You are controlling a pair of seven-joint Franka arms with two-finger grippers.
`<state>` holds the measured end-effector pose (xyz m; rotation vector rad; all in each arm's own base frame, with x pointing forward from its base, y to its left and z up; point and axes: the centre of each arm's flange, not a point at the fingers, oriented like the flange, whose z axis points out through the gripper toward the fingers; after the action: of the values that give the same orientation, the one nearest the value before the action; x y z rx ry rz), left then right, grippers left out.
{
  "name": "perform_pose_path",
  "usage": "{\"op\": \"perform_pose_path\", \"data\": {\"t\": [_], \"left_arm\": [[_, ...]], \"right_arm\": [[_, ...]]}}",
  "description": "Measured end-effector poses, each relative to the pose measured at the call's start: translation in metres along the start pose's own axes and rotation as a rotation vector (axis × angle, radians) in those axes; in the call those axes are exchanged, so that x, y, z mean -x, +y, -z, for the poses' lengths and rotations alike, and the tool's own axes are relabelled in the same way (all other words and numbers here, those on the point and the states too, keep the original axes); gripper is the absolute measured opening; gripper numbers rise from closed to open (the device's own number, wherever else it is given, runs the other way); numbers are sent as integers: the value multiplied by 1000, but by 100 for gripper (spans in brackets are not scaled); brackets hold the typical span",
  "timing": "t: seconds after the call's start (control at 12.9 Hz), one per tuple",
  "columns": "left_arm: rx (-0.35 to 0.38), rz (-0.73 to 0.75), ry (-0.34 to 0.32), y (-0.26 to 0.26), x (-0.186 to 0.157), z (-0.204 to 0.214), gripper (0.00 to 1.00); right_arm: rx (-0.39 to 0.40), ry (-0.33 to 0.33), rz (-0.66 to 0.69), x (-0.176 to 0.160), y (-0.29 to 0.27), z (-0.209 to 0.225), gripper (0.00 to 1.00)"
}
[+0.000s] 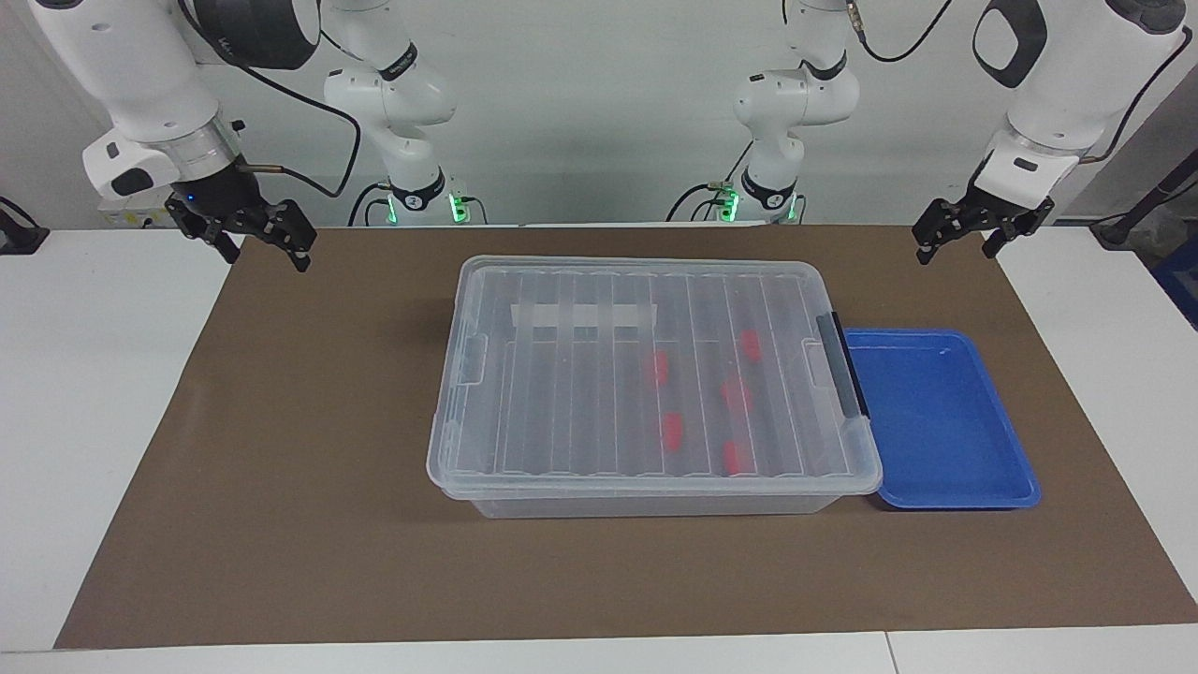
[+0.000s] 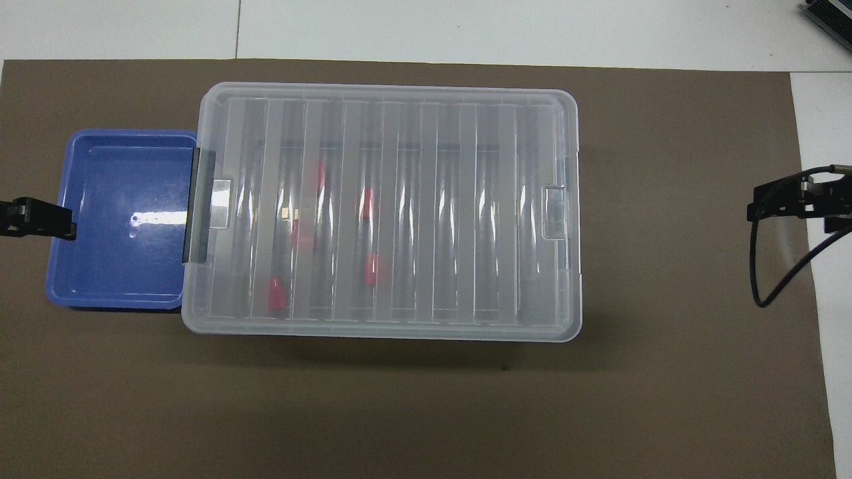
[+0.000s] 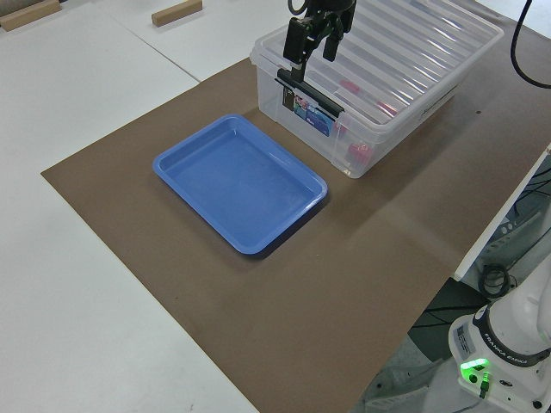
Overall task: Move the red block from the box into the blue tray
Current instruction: 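Hook the lid edge with the right gripper and slide it open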
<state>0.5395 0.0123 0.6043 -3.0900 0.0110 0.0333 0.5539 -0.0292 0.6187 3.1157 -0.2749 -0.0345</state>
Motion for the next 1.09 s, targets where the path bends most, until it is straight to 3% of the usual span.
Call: {"op": "perform_pose_path", "data": {"t": [0.7, 1.09], "left_arm": [[0, 0, 0, 0, 0, 0, 100], [0, 0, 0, 0, 0, 0, 100]], "right_arm": [[0, -3, 9, 1, -5, -3, 99], [-8, 46, 2, 1, -46, -45, 96]]}}
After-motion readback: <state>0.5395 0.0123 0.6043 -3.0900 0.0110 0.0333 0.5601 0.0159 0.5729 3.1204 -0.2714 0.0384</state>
